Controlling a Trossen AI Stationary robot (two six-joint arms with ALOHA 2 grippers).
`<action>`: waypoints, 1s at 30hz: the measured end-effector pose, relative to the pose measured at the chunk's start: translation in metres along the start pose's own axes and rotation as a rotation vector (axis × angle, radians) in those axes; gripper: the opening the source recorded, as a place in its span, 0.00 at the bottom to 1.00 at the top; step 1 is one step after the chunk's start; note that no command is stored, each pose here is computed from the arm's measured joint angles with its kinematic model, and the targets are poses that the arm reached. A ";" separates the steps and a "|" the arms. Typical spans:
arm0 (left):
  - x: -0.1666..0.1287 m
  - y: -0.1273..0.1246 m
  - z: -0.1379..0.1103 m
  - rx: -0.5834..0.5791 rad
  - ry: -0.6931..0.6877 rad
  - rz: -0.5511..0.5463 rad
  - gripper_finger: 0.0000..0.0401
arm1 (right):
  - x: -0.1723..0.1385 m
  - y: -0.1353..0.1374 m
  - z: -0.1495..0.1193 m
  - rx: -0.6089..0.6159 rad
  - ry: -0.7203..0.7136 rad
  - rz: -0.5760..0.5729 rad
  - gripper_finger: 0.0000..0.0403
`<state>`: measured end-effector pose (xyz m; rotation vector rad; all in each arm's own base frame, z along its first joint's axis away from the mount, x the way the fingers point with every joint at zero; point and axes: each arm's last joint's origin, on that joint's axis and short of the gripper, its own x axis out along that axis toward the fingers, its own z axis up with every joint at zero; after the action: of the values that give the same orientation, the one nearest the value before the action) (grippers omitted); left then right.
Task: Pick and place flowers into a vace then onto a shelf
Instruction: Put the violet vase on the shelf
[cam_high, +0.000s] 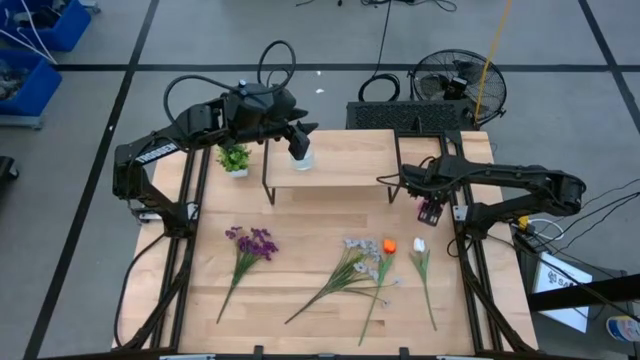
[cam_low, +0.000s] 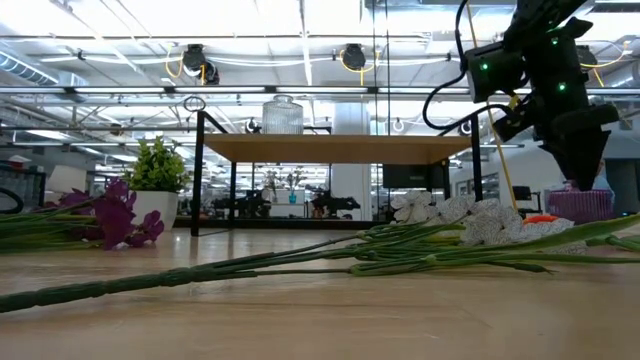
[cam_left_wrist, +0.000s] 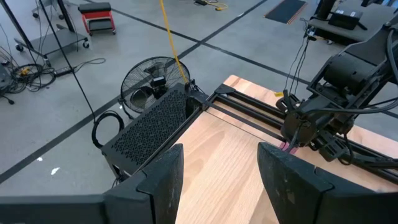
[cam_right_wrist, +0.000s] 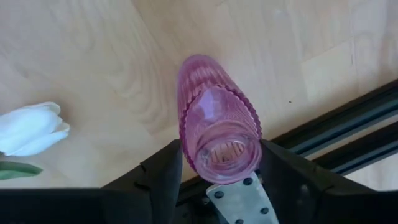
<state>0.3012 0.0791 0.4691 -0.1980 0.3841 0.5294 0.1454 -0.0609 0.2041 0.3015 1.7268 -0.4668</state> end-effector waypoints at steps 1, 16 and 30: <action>0.000 0.000 0.000 0.000 0.000 0.000 0.53 | 0.000 0.000 0.000 0.002 -0.001 0.001 0.45; 0.000 0.000 0.000 0.000 0.000 0.000 0.53 | -0.004 0.007 -0.011 0.089 0.040 0.093 0.37; 0.000 0.000 0.000 -0.001 0.000 0.000 0.53 | -0.020 0.036 -0.034 0.080 0.016 0.370 0.35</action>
<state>0.3011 0.0792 0.4691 -0.1988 0.3839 0.5299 0.1362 -0.0124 0.2242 0.6699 1.6235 -0.2626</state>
